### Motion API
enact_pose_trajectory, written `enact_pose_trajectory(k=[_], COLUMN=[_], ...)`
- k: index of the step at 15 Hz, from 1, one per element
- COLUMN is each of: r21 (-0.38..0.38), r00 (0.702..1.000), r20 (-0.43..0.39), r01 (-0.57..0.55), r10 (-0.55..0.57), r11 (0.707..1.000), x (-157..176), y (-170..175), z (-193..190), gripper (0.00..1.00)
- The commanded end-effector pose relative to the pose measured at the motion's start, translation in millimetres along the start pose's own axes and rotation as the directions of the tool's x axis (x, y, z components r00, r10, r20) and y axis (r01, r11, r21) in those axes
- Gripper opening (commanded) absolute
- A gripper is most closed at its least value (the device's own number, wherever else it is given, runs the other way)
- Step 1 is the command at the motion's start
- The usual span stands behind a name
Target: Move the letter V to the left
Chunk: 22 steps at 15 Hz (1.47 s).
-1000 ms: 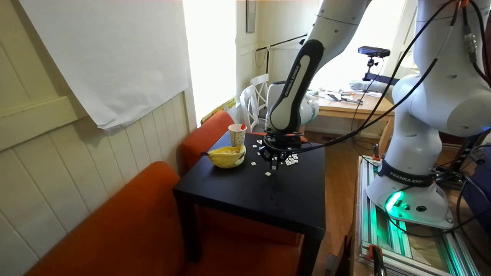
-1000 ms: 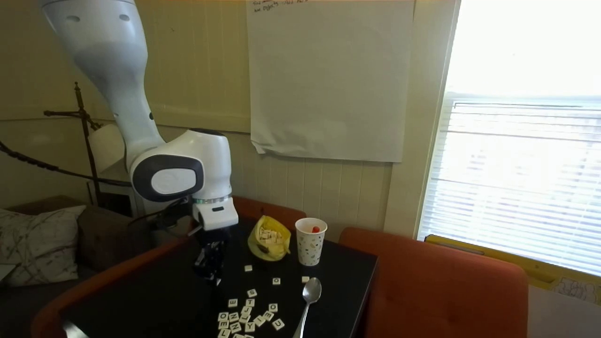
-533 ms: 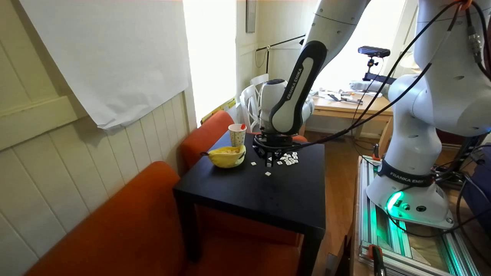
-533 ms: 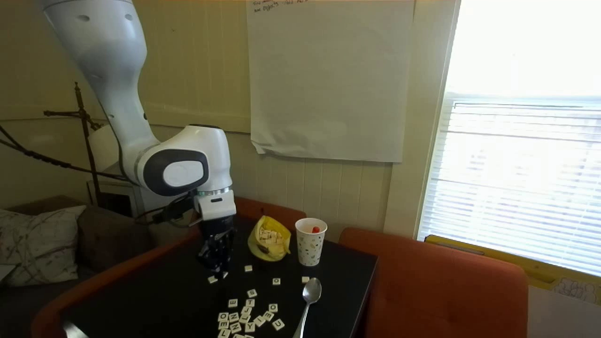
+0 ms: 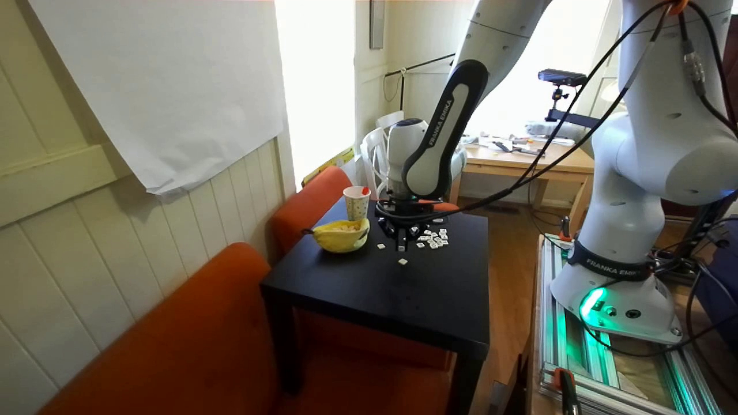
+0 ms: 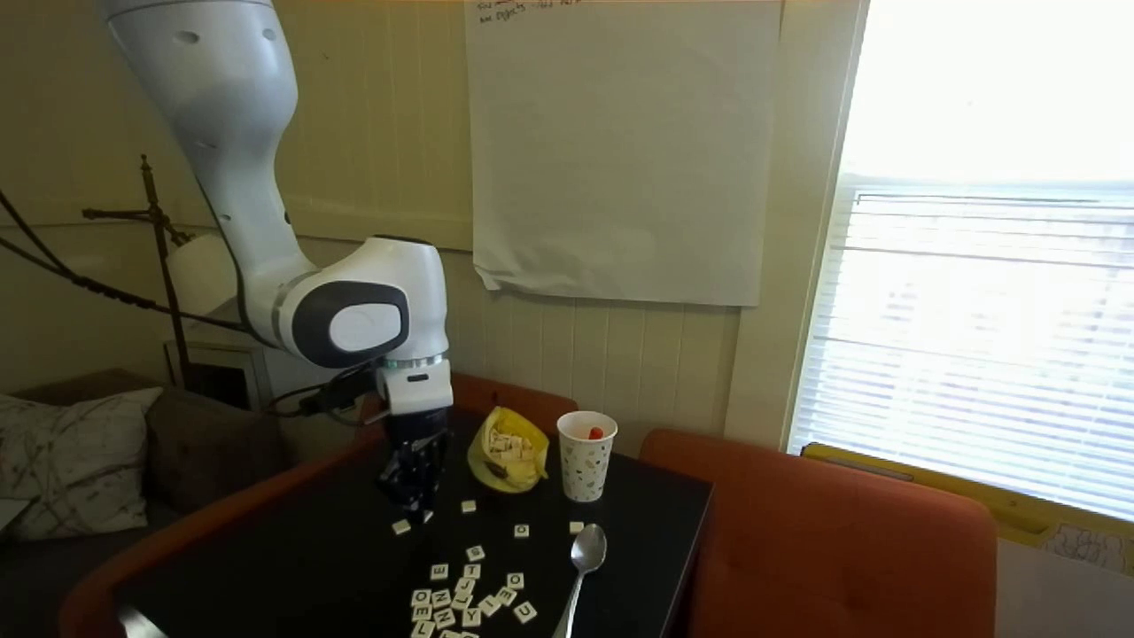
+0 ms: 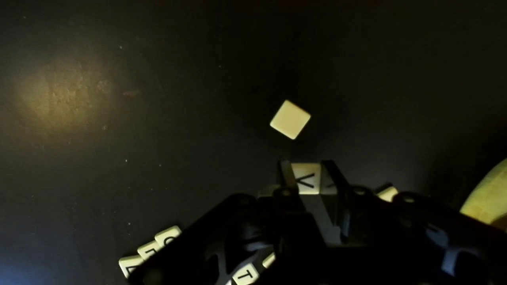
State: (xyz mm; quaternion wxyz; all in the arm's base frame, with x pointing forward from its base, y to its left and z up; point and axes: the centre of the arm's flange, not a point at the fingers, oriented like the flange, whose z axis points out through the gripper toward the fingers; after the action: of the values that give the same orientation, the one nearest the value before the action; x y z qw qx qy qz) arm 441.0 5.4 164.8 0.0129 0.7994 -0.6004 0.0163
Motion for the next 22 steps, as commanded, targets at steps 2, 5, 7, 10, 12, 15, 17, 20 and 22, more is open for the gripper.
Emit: enact_pose_trajectory(k=[2,5,7,10,12,15,17,20,22], r21=[-0.008,-0.019,-0.026,-0.024,-0.021,-0.007,0.003,0.051,0.046], r00=[0.999,0.996,0.995,0.994,0.995,0.997,0.998,0.993,0.970], r20=[0.034,0.051,0.057,0.058,0.060,0.061,0.057,0.074,0.066], r01=[-0.042,-0.066,-0.079,-0.091,-0.081,-0.041,-0.005,0.093,0.231], r10=[0.042,0.067,0.081,0.092,0.082,0.041,0.005,-0.097,-0.234], r11=[0.999,0.998,0.997,0.996,0.997,0.999,1.000,0.994,0.972], x=[6,10,12,14,13,10,7,7,12], y=[-7,-7,-8,-10,-11,-7,-1,10,23], z=[7,16,21,27,26,15,0,-24,-33], gripper=[0.05,0.05,0.05,0.05,0.47,0.66,0.81,0.99,1.00])
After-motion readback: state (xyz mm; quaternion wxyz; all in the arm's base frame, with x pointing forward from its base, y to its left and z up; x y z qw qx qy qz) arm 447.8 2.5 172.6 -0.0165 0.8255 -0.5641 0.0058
